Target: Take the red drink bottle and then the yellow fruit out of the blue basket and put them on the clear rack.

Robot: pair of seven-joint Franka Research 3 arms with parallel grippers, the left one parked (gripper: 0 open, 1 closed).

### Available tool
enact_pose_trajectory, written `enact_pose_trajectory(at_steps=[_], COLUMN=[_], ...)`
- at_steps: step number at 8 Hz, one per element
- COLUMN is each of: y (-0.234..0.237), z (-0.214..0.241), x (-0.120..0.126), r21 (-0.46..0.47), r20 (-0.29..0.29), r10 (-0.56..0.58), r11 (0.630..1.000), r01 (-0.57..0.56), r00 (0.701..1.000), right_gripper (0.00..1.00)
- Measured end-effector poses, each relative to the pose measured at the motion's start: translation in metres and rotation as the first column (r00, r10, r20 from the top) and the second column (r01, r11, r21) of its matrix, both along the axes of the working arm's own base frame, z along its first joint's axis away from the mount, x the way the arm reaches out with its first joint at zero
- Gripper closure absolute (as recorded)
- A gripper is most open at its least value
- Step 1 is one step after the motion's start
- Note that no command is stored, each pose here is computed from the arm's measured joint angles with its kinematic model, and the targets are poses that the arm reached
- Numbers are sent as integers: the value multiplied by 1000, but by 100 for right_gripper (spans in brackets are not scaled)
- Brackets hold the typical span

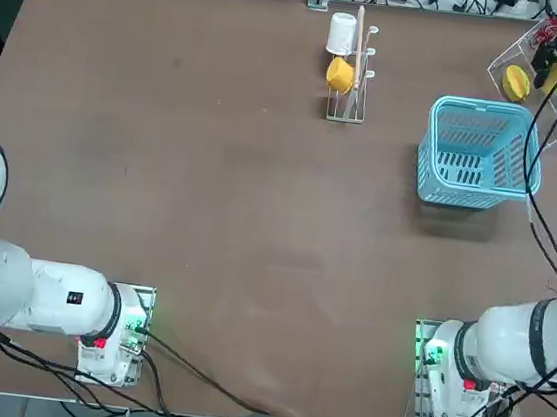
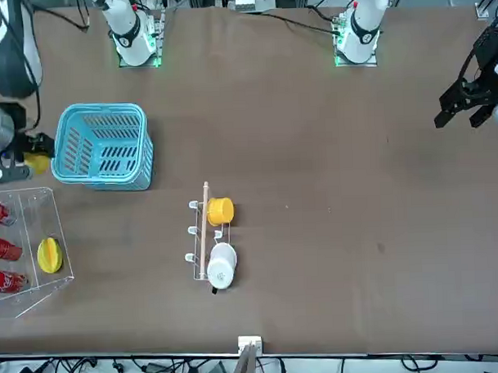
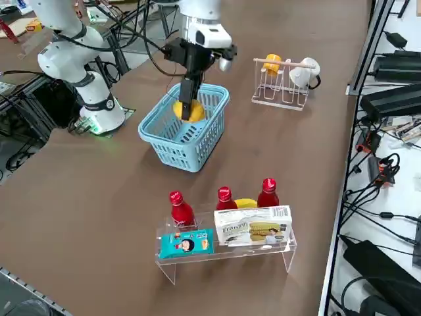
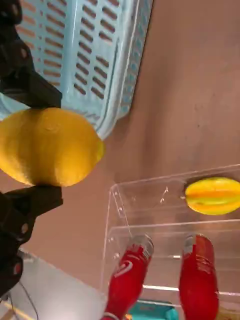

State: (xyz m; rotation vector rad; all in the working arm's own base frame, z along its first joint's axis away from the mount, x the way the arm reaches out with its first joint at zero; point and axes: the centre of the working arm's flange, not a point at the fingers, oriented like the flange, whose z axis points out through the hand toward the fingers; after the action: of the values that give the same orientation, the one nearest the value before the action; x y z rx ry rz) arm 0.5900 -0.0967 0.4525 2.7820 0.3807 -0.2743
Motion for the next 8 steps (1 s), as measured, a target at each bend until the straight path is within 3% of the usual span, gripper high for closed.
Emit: enact_pose_trajectory(at_steps=[3, 8], y=[-19, -50], z=[-46, -93], x=[27, 34], r21=[-42, -32], r20=[-39, -119], r10=[149, 278], r11=[988, 958], r01=[-151, -284], r00=[988, 953], right_gripper=[14, 14])
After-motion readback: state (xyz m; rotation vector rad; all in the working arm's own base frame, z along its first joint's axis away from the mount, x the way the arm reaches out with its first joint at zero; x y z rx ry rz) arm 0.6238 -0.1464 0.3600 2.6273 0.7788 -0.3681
